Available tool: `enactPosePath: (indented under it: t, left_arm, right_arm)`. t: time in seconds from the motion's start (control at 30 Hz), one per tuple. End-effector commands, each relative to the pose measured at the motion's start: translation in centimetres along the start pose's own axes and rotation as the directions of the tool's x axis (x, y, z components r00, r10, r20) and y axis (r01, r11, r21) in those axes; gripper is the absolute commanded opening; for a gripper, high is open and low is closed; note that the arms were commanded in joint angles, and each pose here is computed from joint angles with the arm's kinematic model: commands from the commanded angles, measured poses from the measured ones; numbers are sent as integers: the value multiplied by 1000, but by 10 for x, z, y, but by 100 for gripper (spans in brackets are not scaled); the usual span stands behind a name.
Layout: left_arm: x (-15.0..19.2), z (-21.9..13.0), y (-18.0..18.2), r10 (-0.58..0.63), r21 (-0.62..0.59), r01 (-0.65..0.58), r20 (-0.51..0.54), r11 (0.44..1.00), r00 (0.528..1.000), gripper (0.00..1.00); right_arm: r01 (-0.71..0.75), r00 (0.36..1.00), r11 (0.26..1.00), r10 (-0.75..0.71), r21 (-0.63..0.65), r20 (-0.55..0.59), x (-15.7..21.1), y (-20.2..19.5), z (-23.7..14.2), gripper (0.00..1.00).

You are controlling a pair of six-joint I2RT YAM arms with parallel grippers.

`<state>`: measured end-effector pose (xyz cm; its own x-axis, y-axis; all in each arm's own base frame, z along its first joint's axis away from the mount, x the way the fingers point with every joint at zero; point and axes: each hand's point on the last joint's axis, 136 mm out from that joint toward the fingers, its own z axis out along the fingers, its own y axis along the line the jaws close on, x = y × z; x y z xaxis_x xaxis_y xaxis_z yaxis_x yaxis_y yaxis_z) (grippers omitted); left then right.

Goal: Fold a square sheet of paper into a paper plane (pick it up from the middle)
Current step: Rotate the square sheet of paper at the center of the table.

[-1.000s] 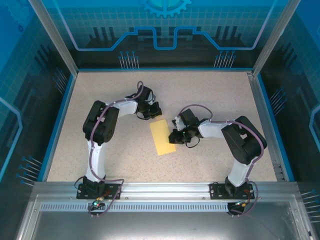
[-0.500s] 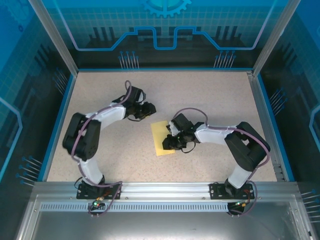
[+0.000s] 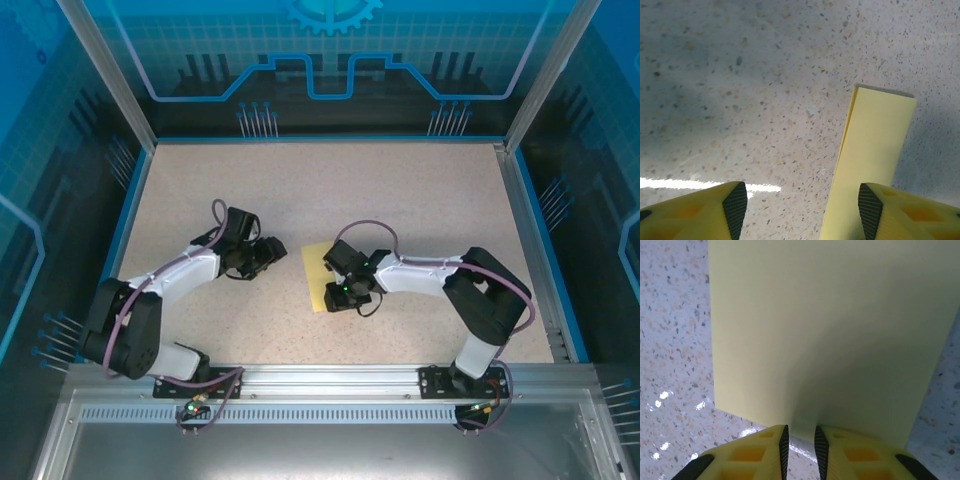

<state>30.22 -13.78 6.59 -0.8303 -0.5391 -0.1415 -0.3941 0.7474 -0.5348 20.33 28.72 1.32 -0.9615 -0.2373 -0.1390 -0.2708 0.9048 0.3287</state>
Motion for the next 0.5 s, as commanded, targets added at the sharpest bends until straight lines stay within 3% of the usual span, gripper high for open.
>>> enactPosePath:
  t: [0.0,0.27,0.47]
  left_arm:
    - [4,-4,13,-36,-37,36,5,999,999,65]
    - [10,-2,20,-47,-50,46,-10,998,999,67]
    - [15,-5,24,-67,-49,67,-15,997,998,69]
  right_arm:
    - [-3,1000,999,3,48,1,-2,-3,5,25]
    - [-12,1000,997,14,-78,28,-11,25,-6,27]
    - [-35,999,996,34,-77,-4,-17,29,12,26]
